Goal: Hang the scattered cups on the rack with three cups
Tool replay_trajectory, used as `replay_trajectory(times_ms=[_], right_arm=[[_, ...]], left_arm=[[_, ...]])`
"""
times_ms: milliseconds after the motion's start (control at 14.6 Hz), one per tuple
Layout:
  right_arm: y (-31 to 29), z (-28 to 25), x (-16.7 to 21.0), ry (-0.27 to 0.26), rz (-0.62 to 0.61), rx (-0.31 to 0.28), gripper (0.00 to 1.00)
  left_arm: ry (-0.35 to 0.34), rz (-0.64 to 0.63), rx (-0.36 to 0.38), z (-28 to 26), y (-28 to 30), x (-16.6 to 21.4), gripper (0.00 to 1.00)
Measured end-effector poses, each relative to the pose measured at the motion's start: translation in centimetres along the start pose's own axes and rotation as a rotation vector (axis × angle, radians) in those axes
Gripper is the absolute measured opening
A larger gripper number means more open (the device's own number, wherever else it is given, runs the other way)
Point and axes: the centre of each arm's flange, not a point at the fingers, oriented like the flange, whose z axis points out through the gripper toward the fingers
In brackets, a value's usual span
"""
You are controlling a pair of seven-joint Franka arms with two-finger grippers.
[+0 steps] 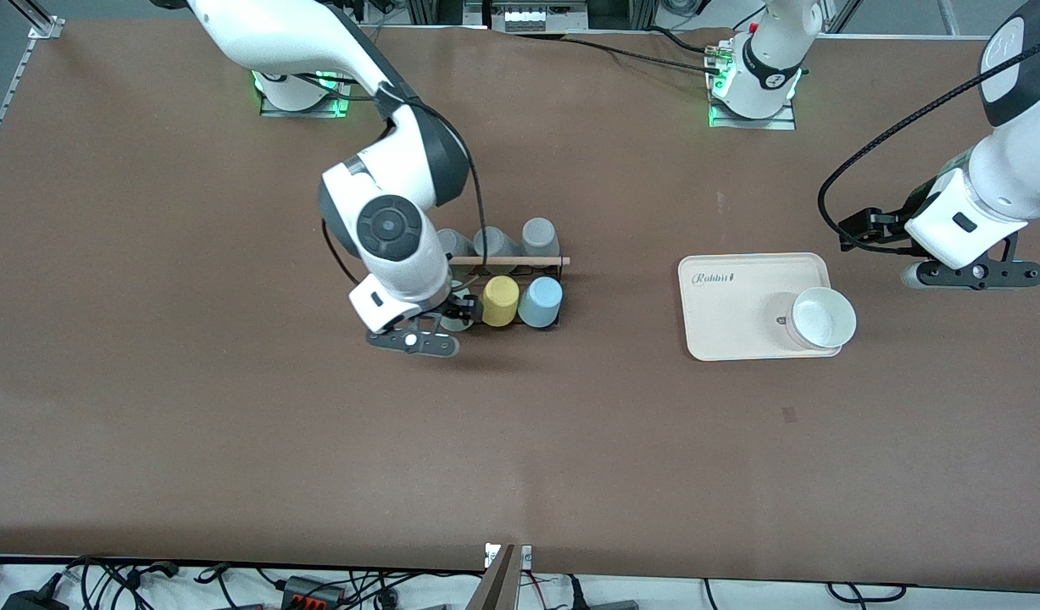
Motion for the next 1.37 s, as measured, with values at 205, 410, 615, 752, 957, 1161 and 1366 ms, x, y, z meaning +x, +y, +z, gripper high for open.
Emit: replay_trajectory(times_ms=[205,410,615,752,957,1161,1366], right_arm=[[9.5,-6.7,4.9,0.019,0.014,0.002,1.0],[19.9,-11.9,7.7,0.005,0.068,-0.014,1.0],[28.2,-15.7,8.3,-0.016,0.031,-0.025,1.0],[32.8,-17.7,8.0,-0.022,0.003,-0.027,1.0],[36.5,-19.7,6.1,-0.024,0.0,-0.029,1.0],[36.5,-21.1,2.6,-0.024,-0.007,-0.032,1.0],[36.9,-21.9,-1.1,0.001,-0.008,-0.032,1.0]], left_arm=[[-0.001,-0.042,-0.029,0.0,-0.4,0.1,1.0],[0.002,-0.052,-0.034,0.0,-0.8,0.1,1.0],[0.002,-0.052,-0.034,0.0,-0.8,0.1,1.0],[0.003,-0.05,-0.034,0.0,-0.7,0.1,1.0],[0.005,-0.049,-0.034,0.2,-0.6,0.1,1.0],[0.008,-0.049,-0.034,0.3,-0.6,0.2,1.0],[0.011,-0.049,-0.034,0.3,-0.6,0.2,1.0]])
